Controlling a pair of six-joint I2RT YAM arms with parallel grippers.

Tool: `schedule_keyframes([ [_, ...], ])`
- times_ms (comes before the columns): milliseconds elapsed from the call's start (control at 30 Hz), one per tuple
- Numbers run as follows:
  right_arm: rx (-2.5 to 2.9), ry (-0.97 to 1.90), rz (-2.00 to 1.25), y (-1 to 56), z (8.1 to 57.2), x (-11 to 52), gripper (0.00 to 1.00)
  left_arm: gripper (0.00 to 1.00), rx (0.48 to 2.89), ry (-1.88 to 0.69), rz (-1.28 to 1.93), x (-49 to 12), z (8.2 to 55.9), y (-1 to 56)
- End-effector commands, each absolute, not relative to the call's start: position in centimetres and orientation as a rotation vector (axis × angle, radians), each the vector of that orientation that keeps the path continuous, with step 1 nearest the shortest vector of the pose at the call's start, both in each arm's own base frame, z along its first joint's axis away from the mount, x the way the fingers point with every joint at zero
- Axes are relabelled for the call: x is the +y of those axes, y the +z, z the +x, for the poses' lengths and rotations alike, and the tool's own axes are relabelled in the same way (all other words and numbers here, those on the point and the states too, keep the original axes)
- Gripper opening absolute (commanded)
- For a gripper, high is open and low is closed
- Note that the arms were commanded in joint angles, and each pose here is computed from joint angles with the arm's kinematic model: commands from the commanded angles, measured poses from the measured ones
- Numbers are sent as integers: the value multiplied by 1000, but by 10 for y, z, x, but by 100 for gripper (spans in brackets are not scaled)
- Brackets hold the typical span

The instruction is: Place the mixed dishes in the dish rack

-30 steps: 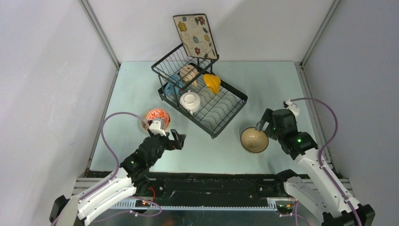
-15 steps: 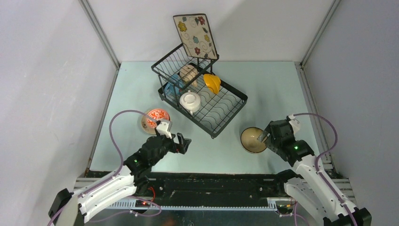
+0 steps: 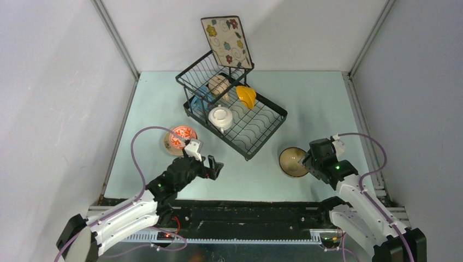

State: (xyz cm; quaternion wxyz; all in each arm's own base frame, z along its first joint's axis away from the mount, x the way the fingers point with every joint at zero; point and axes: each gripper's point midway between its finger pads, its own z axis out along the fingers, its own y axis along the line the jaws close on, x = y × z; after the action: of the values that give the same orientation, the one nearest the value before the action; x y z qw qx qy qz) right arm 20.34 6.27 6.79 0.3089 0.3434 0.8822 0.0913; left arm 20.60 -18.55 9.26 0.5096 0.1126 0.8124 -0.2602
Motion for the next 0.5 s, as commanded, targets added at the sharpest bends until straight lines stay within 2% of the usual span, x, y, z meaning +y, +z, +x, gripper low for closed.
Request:
schedule_keyframes([
  [0, 2326, 257, 950, 56, 205, 65, 53, 100, 1882, -660, 292, -195, 212, 117],
  [67, 2337, 280, 949, 52, 204, 68, 37, 100, 1883, -661, 296, -195, 211, 117],
  [100, 2336, 285, 952, 51, 204, 69, 26, 100, 1882, -665, 298, -196, 211, 117],
  [133, 2327, 288, 948, 53, 205, 69, 20, 100, 1882, -670, 300, -197, 211, 117],
  [167, 2320, 282, 950, 54, 204, 67, 8, 100, 1880, -675, 301, -197, 210, 117],
  [200, 2289, 271, 955, 58, 206, 63, 3, 100, 1882, -690, 297, -199, 209, 117],
  [233, 2275, 264, 954, 60, 207, 61, 0, 100, 1879, -693, 293, -199, 209, 119],
  [467, 2117, 316, 886, 95, 218, 53, 0, 100, 1820, -760, 207, -196, 207, 131],
])
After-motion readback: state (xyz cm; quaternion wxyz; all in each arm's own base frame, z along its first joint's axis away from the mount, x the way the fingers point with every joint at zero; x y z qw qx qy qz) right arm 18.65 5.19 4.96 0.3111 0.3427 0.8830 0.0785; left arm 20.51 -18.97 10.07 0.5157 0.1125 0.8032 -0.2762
